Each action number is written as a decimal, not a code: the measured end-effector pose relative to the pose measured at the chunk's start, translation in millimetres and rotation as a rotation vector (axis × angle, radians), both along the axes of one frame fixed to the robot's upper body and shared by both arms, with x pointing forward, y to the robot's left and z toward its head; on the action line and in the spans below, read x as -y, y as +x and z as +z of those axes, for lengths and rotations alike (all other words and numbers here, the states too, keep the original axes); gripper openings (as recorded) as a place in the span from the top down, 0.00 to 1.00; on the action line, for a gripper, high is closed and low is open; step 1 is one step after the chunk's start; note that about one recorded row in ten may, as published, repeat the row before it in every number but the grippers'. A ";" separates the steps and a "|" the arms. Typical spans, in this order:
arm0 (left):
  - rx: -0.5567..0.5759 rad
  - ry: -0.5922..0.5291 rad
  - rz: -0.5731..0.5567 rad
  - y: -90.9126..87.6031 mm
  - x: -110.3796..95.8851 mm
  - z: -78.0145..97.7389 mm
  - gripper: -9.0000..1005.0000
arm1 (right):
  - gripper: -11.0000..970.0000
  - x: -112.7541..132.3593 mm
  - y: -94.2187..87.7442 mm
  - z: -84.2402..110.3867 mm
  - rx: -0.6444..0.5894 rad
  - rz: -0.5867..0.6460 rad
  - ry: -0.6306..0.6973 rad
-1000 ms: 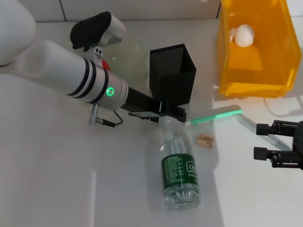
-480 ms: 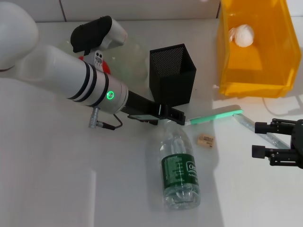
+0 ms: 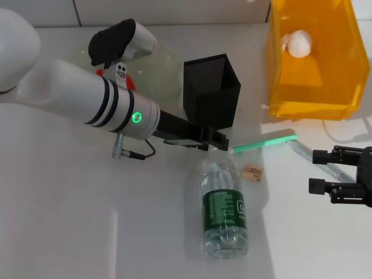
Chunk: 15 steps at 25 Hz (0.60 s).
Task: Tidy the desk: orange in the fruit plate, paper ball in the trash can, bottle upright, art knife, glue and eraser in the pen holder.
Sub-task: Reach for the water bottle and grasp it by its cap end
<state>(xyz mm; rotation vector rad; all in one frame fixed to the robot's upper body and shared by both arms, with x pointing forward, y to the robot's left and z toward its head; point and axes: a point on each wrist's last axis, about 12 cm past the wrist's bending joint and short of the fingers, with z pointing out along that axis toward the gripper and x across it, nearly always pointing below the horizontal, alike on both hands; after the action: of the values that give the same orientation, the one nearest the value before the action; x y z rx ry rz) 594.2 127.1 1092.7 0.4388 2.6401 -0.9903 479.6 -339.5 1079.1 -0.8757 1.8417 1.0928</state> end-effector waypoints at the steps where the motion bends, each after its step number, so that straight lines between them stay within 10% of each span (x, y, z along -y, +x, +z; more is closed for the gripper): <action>1: 0.000 0.001 0.000 0.0 -0.1 -0.1 0.45 | 0.23 0.0 0.0 0.0 0.000 0.000 0.000; 15: -0.002 -0.002 0.001 -0.5 -3.0 -1.0 0.73 | 0.23 -1.7 2.7 1.4 0.005 0.006 0.001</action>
<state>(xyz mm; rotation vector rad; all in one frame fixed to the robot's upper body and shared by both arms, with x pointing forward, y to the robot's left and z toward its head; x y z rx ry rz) 593.7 130.1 1091.8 0.4367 2.6404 -0.9936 482.3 -337.8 1080.5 -0.8833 1.8352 1.0943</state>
